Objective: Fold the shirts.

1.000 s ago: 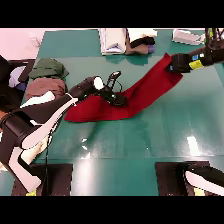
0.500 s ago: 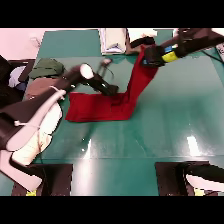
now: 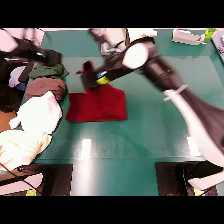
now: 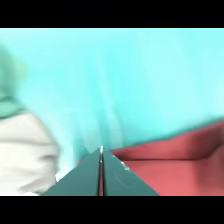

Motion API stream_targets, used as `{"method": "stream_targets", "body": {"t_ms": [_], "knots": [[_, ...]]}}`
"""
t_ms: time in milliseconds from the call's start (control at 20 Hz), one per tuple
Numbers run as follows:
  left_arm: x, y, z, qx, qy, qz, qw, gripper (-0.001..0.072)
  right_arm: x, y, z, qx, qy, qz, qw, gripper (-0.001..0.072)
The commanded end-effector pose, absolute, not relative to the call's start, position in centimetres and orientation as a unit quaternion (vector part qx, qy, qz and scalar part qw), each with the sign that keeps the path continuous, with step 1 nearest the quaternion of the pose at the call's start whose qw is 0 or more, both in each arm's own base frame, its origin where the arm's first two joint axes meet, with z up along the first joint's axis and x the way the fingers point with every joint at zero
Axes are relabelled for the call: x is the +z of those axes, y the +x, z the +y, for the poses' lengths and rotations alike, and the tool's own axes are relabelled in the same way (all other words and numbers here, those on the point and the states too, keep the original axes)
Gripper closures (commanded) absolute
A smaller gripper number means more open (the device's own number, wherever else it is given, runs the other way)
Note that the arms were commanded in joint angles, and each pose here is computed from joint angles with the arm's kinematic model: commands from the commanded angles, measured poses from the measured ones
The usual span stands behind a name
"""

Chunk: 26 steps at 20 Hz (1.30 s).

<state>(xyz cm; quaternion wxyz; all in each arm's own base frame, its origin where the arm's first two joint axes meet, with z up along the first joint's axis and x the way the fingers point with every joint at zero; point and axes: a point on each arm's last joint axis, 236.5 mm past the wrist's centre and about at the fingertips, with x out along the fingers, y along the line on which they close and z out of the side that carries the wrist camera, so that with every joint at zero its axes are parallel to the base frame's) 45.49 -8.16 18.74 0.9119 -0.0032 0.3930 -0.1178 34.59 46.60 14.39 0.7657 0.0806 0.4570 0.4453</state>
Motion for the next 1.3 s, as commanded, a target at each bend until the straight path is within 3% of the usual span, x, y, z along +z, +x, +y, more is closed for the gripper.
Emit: {"method": "stream_targets", "body": {"t_ms": [0,200,400,600,650,700,750,1250], "knots": [[22.4,43.6,-3.0,-0.063,-0.001,0.365,0.929,0.0681,10.8,33.3,53.5,0.487,0.061,0.444,0.750,0.0518],[21.8,42.2,-2.6,-0.069,0.018,0.388,0.919,0.0681,10.9,35.8,49.4,0.453,0.069,0.453,0.764,0.0518],[21.7,42.1,-5.3,-0.099,0.027,0.387,0.917,0.0681,6.9,38.2,37.5,0.344,0.083,0.536,0.766,0.0519],[21.9,42.3,-9.7,-0.145,0.043,0.370,0.916,0.0681,1.5,37.9,26.8,0.203,0.086,0.619,0.753,0.0506],[21.9,42.3,-10.4,-0.152,0.046,0.369,0.916,0.0681,0.7,37.5,25.8,0.193,0.095,0.630,0.746,0.0413],[21.8,42.3,-10.8,-0.157,0.048,0.369,0.915,0.0681,-0.1,37.1,25.2,0.183,0.099,0.639,0.740,0.0225],[21.7,42.2,-11.2,-0.162,0.051,0.371,0.913,0.0681,-0.9,36.7,25.0,0.178,0.100,0.647,0.735,0.0141],[20.6,41.5,-11.4,-0.169,0.050,0.395,0.902,0.0681,-7.0,37.1,30.3,0.145,0.122,0.685,0.703,0.0130]]}}
